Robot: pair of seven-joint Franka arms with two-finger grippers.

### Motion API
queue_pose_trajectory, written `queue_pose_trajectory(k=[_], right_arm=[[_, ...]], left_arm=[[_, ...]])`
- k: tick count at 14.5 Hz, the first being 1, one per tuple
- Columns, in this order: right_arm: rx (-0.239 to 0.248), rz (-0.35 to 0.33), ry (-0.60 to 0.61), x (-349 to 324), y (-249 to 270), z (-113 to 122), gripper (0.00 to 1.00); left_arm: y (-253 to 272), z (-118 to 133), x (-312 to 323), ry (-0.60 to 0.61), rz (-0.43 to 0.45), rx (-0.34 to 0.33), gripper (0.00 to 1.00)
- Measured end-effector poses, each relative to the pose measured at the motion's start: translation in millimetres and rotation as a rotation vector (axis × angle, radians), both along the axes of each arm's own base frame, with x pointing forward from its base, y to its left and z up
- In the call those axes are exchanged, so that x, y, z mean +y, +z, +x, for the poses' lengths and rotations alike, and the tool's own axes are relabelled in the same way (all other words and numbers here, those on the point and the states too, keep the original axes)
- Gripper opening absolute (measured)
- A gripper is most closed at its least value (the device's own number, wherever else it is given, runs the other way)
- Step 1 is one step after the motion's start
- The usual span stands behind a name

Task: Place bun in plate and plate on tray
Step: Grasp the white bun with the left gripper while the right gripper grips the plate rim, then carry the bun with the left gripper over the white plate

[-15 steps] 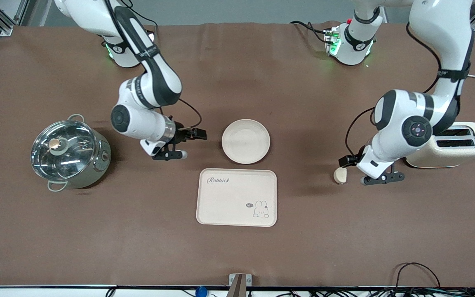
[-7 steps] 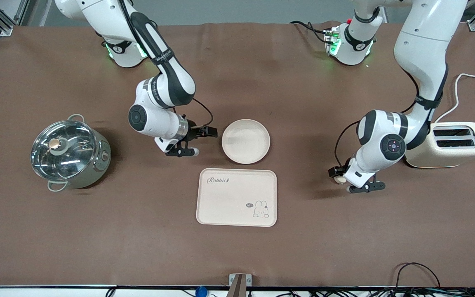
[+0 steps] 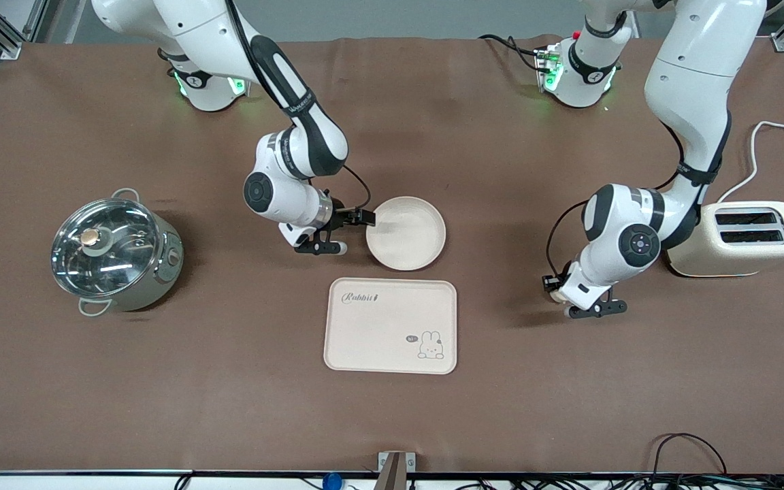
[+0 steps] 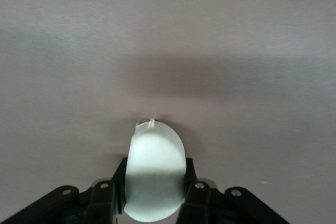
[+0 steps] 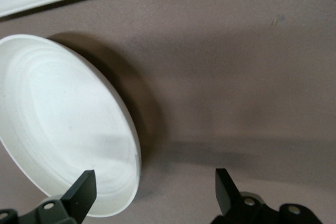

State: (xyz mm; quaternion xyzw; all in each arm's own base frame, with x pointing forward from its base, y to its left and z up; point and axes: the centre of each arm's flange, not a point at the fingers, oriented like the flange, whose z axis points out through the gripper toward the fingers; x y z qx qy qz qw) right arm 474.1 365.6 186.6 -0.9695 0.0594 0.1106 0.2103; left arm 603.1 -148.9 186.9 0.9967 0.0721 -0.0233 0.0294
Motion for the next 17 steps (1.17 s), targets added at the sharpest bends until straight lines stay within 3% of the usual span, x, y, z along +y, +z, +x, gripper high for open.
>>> queue_pose_trajectory(k=[5, 9, 15, 17], right_arm=[[-0.028, 0.028, -0.008, 8.8, 14.5, 11.3, 1.0], [-0.03, 0.032, -0.009, 10.7, 14.8, 12.3, 1.0], [-0.056, 0.027, -0.001, 27.8, 6.9, 2.9, 0.91], [-0.057, 0.025, -0.001, 30.4, 3.3, 1.4, 0.79]], left_arm=[[23.3, -15.2, -82.2, 0.105, -0.072, 0.001, 0.39], [45.8, -45.4, -157.0, 0.187, -0.13, 0.028, 0.4], [52.2, -107.1, -256.8, 0.288, -0.126, 0.073, 0.41], [48.5, -123.9, -277.4, 0.31, -0.119, 0.089, 0.44]])
